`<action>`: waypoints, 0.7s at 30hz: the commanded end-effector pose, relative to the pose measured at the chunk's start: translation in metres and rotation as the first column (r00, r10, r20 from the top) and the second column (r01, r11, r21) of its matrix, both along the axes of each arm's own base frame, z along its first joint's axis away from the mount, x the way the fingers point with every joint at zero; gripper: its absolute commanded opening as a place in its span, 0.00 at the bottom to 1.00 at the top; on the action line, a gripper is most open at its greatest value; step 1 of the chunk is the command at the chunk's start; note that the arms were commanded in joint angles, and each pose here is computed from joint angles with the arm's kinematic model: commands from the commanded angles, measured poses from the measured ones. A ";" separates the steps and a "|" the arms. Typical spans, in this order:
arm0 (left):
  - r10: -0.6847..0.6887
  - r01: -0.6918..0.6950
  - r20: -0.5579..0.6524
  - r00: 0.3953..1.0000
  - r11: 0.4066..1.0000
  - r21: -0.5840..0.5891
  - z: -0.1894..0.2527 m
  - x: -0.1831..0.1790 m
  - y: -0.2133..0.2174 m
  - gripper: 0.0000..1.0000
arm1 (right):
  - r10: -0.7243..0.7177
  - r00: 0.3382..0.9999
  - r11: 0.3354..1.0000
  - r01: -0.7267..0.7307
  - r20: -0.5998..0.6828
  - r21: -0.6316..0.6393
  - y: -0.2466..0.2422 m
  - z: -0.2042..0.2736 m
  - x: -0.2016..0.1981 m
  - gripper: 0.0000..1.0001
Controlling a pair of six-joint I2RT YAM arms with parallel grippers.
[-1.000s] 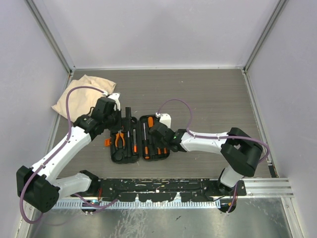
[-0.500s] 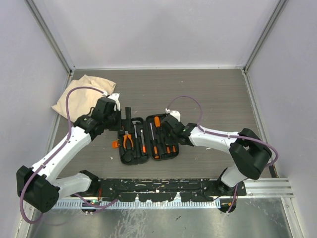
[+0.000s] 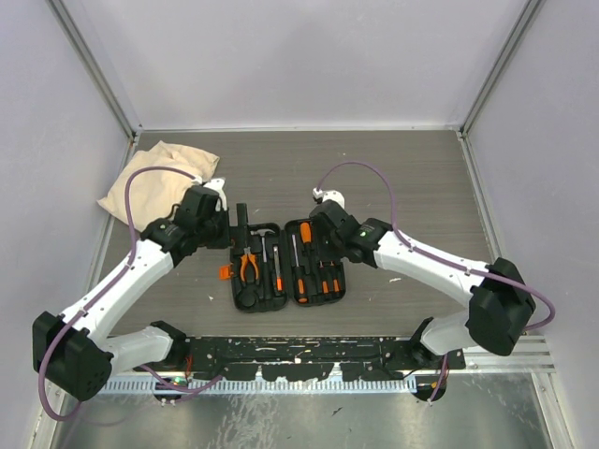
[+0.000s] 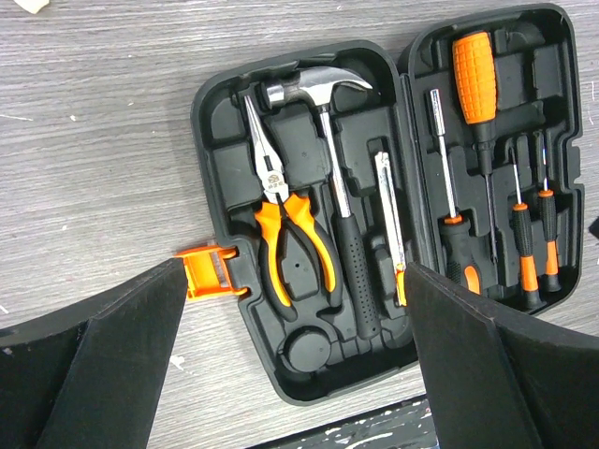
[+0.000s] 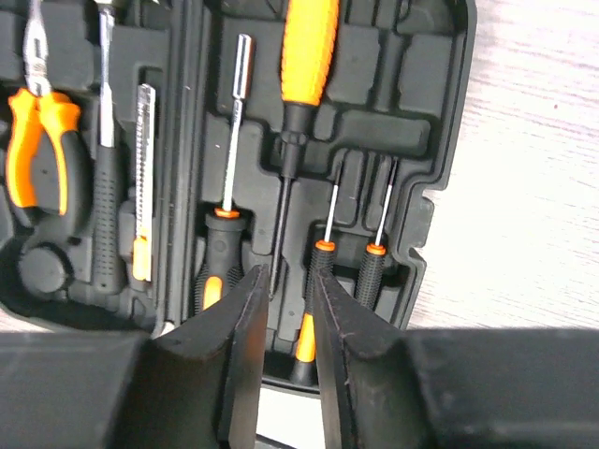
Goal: Sort the tools into containers
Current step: Place the screwdriver in the storage box.
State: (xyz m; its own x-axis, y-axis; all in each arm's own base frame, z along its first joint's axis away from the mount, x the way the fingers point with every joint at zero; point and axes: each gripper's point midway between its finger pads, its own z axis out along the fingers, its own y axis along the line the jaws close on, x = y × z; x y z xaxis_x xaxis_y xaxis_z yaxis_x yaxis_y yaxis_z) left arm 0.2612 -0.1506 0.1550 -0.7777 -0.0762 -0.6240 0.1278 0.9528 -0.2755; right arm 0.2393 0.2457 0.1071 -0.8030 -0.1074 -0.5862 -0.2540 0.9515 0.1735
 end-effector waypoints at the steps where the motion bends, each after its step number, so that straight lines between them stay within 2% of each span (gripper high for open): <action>1: 0.007 -0.005 0.039 0.999 0.999 -0.044 0.008 0.007 -0.006 1.00 | -0.004 1.000 1.000 0.004 0.006 -0.024 -0.006 0.015 0.000 0.27; 6: 0.009 -0.008 0.034 0.999 0.999 -0.042 0.005 0.007 -0.006 1.00 | -0.028 0.997 0.997 0.023 -0.065 -0.073 -0.019 -0.003 -0.017 0.20; 13: 0.014 -0.013 0.017 1.000 0.999 -0.047 0.000 0.007 -0.008 1.00 | -0.025 0.992 0.994 0.012 -0.124 -0.108 -0.017 -0.033 -0.041 0.20; 21: 0.015 -0.014 0.010 1.000 0.999 -0.049 -0.002 0.006 -0.008 1.00 | 0.004 0.988 0.995 -0.020 -0.156 -0.100 -0.002 -0.048 -0.045 0.18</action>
